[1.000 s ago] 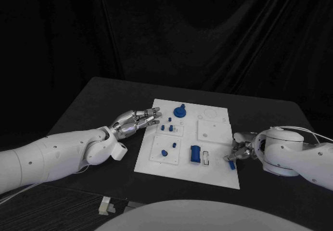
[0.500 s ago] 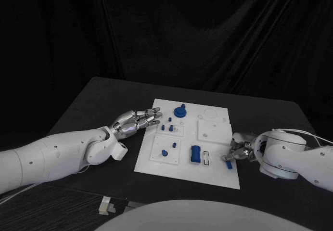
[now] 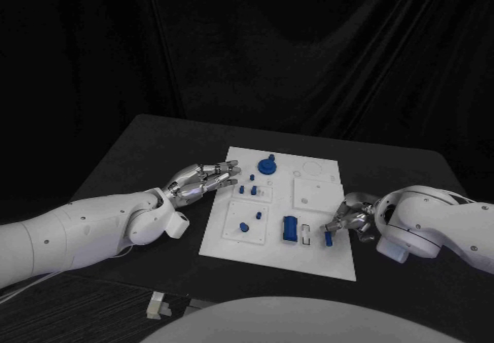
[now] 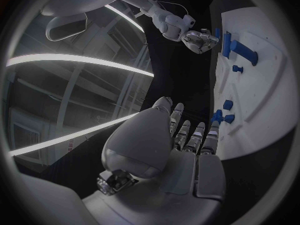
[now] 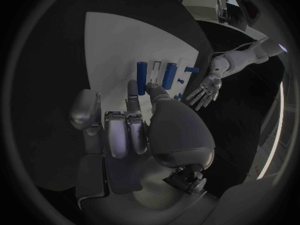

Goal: Assemble the parts on the task board

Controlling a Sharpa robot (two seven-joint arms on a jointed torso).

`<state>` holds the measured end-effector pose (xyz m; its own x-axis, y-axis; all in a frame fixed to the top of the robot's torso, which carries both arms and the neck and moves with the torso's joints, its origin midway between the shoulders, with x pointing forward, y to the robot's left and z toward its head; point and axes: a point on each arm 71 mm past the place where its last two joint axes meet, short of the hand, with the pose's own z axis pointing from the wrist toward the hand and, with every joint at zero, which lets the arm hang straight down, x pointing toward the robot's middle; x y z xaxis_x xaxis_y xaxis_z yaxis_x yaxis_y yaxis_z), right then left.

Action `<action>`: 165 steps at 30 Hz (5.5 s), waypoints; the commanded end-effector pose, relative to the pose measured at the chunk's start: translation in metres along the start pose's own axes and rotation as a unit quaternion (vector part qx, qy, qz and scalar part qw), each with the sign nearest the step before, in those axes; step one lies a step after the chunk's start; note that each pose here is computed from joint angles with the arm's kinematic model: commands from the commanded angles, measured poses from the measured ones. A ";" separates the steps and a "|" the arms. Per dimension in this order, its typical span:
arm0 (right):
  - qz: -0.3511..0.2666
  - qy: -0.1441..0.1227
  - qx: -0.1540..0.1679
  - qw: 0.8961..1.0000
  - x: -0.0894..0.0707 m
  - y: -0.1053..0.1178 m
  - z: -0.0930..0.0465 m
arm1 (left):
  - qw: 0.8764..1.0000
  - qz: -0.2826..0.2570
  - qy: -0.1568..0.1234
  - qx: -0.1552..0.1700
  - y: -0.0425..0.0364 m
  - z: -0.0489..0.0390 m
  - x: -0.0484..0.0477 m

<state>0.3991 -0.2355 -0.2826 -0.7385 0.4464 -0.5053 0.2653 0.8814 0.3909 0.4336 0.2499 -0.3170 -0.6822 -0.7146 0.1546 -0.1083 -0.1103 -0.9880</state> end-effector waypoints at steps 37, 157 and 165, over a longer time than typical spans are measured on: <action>0.062 0.011 -0.001 0.998 0.014 0.023 0.018 | 1.000 -0.012 0.008 0.011 -0.0012 -0.0004 0.0043; 0.018 -0.058 -0.101 0.993 0.016 0.018 0.001 | 1.000 -0.019 0.008 -0.002 0.0076 -0.0062 0.0047; 0.010 -0.041 -0.101 0.994 0.024 0.023 0.003 | 1.000 -0.019 0.008 -0.002 0.0076 -0.0067 0.0045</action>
<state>0.3918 -0.2048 -0.2852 -0.6565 0.5069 -0.5587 0.1487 0.8130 0.5629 0.4253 0.2514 -0.3251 -0.6877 -0.7028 0.1819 -0.1453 -0.1123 -0.9830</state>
